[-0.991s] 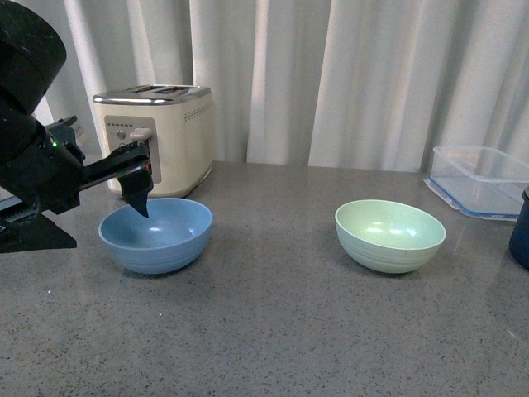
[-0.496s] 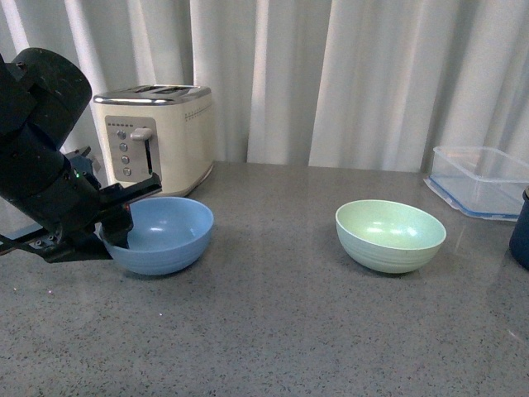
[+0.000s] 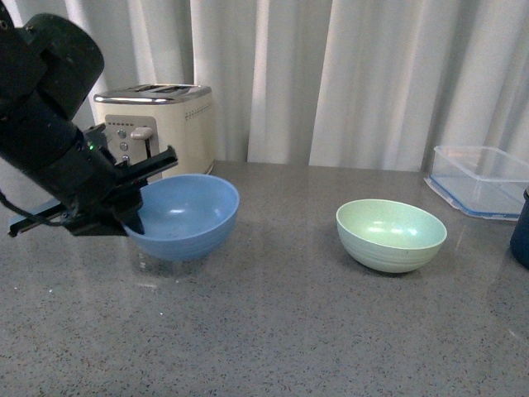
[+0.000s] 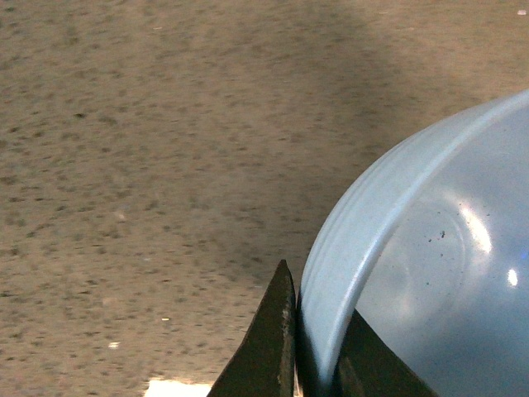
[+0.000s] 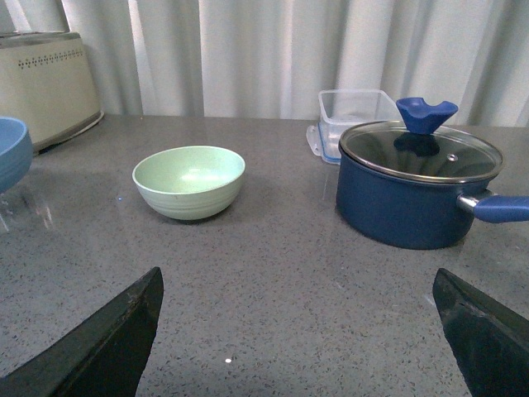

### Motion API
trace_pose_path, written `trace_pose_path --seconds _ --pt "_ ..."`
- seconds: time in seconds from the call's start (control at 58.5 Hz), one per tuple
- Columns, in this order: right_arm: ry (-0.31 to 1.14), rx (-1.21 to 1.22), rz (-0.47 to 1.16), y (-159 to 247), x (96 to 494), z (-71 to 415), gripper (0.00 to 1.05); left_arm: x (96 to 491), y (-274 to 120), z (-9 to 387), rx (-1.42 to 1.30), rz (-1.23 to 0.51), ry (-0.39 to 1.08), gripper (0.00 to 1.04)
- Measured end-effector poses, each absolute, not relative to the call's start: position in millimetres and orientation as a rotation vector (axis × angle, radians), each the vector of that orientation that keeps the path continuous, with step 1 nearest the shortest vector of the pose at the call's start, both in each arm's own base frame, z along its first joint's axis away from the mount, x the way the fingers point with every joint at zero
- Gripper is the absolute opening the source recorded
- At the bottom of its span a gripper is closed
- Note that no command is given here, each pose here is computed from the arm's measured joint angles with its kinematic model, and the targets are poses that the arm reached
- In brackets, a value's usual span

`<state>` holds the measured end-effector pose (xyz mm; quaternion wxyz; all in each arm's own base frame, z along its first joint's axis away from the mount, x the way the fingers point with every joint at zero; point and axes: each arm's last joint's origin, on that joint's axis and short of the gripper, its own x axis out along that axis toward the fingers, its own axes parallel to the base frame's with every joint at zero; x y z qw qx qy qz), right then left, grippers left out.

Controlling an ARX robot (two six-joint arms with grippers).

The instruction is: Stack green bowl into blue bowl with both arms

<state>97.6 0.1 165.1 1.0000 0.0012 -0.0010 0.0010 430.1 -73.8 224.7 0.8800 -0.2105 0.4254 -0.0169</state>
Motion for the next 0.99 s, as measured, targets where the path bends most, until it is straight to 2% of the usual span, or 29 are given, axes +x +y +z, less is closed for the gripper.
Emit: trace_pose_path --seconds 0.222,0.41,0.632,0.786,0.906,0.991 --pt "-0.002 0.002 0.002 0 98 165 0.95 433 -120 239 -0.416 -0.132 0.867 0.04" --pt "-0.002 0.002 0.002 0 98 165 0.95 444 -149 222 -0.407 -0.154 0.912 0.04" --pt "-0.002 0.002 0.002 0 98 165 0.95 455 -157 198 -0.401 -0.124 0.960 0.04" --pt "-0.002 0.002 0.002 0 98 165 0.95 458 -160 196 -0.402 -0.128 0.961 0.04" --pt "-0.002 0.002 0.002 0 98 165 0.95 459 -162 198 -0.411 -0.159 0.958 0.28" --pt "-0.002 0.002 0.002 0 98 165 0.95 459 -163 199 -0.417 -0.171 0.954 0.40"
